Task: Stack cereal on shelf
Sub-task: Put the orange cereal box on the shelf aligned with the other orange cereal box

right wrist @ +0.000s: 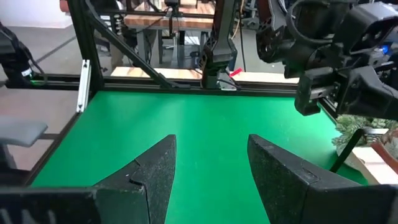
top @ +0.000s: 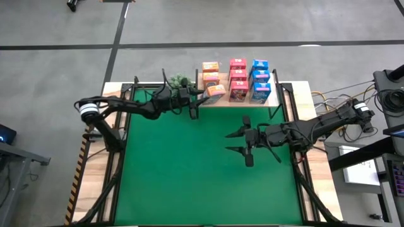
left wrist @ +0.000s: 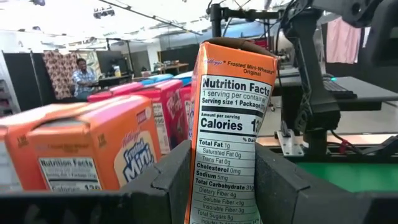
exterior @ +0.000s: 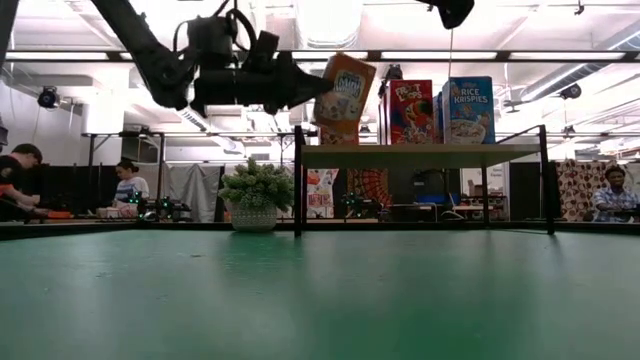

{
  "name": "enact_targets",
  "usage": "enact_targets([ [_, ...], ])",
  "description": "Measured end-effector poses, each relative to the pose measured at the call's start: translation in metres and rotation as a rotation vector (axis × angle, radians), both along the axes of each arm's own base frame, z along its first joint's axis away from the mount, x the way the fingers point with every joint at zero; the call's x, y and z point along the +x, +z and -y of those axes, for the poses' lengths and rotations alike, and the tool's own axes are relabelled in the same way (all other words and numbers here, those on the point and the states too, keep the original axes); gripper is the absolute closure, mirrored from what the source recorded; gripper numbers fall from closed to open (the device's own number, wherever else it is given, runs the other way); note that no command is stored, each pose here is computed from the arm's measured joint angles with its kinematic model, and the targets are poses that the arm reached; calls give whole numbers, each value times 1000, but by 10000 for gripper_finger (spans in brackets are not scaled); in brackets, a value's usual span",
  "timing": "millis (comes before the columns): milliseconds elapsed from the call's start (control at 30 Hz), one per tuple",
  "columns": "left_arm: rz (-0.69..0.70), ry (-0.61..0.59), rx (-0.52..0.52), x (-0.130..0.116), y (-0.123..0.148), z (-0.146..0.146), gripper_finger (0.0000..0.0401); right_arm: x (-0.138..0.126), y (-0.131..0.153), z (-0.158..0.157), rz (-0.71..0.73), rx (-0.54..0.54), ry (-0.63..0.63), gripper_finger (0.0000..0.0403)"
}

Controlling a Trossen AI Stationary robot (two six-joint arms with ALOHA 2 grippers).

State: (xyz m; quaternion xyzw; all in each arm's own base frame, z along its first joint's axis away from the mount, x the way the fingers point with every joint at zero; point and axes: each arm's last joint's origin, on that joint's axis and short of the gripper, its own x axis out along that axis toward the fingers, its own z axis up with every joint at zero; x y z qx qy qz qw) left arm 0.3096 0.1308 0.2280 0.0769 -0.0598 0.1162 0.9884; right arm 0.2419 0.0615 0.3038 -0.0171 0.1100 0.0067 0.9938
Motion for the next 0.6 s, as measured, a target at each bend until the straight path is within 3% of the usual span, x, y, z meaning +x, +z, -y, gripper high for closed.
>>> enact_targets([
  [233, 6, 11, -26, 2, -9, -6, 265, 0, 0, 0, -2, 1, 0, 214],
  [600, 8, 12, -55, 2, -10, -8, 219, 1, 0, 0, 5, 1, 0, 214],
])
